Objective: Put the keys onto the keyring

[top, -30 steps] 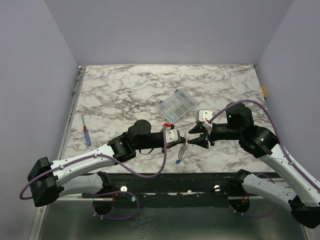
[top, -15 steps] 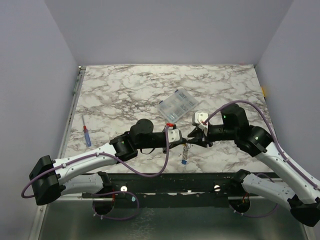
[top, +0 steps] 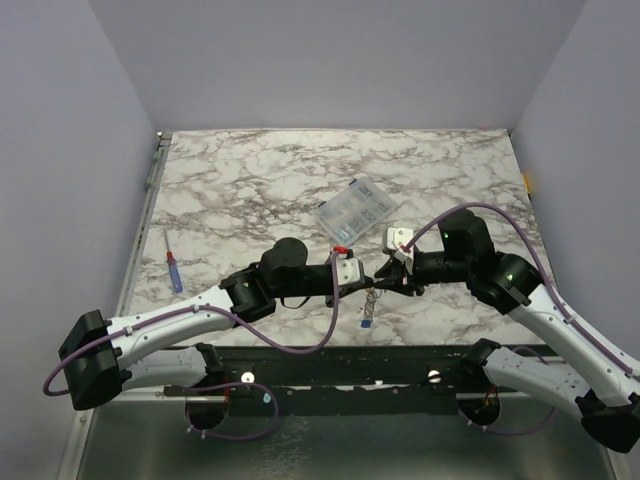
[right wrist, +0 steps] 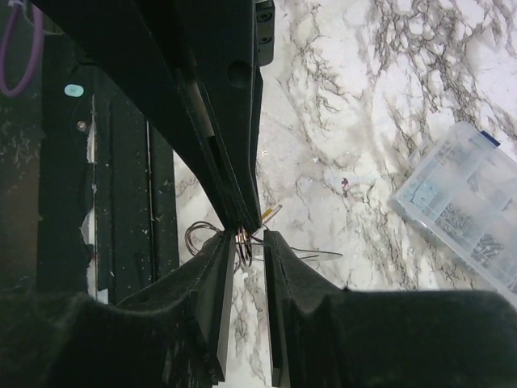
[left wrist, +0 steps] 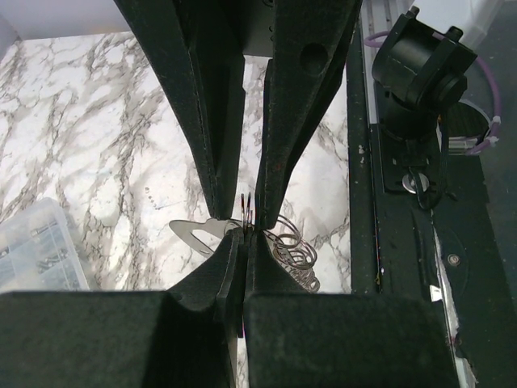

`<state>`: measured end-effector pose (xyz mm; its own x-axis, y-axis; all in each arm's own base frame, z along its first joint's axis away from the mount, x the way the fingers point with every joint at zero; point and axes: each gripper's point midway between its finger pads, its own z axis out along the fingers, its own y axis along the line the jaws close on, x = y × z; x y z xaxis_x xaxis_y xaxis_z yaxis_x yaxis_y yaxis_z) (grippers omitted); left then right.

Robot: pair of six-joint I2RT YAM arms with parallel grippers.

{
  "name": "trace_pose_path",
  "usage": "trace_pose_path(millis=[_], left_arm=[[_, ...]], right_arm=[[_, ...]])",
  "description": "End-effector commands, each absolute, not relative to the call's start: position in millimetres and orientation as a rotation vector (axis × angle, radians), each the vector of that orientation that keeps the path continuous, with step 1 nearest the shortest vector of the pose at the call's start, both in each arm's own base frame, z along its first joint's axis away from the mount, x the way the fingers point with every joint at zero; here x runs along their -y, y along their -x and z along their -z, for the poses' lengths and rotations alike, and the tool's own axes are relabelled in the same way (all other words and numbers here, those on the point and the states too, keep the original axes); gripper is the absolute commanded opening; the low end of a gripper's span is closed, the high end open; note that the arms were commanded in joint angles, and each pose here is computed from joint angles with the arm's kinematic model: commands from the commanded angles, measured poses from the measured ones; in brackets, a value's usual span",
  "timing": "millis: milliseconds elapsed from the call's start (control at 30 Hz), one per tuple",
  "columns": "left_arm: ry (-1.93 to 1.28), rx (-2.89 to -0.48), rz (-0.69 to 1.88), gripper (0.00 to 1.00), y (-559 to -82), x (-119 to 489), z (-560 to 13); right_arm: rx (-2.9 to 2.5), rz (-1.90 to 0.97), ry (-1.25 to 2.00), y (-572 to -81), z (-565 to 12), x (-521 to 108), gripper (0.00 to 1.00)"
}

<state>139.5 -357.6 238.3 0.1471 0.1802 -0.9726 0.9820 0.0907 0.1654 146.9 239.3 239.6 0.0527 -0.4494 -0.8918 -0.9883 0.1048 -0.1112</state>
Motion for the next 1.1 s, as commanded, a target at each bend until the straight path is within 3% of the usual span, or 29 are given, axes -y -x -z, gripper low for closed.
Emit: trace_pose_path(millis=[0, 100, 300, 467, 767, 833, 967, 1067], left_arm=[[-1.328, -1.216, 0.973, 0.00, -133, 364, -255], [-1.329, -1.217, 0.972, 0.00, -133, 365, -255], [-1.327, -1.218, 0.970, 0.00, -133, 365, -255], [-1.321, -1.222, 0.963, 0.00, -134, 363, -255], [-1.309, -1.210, 0.969, 0.00, -134, 364, -262], [-1.306, -1.204, 0.975, 0.00, -133, 363, -265], [-1.301, -1.212, 0.973, 0.00, -133, 362, -265], [-1.300, -1.213, 0.972, 0.00, -133, 362, -265]], right_arm=[[-1.501, -0.787, 1.463, -148, -245, -241, 0.31], [-1.507, -0.787, 1.461, -148, -244, -241, 0.29], [-1.512, -0.791, 1.460, -148, -241, -241, 0.09], [-1.519, -0.794, 1.463, -144, -235, -238, 0.02], [-1.487, -0.833, 1.472, -137, -239, -240, 0.01], [-1.486, -0.821, 1.461, -139, -241, -240, 0.06], [-1.491, -0.809, 1.441, -141, -243, -238, 0.29], [-1.492, -0.809, 1.438, -140, -245, -238, 0.37]])
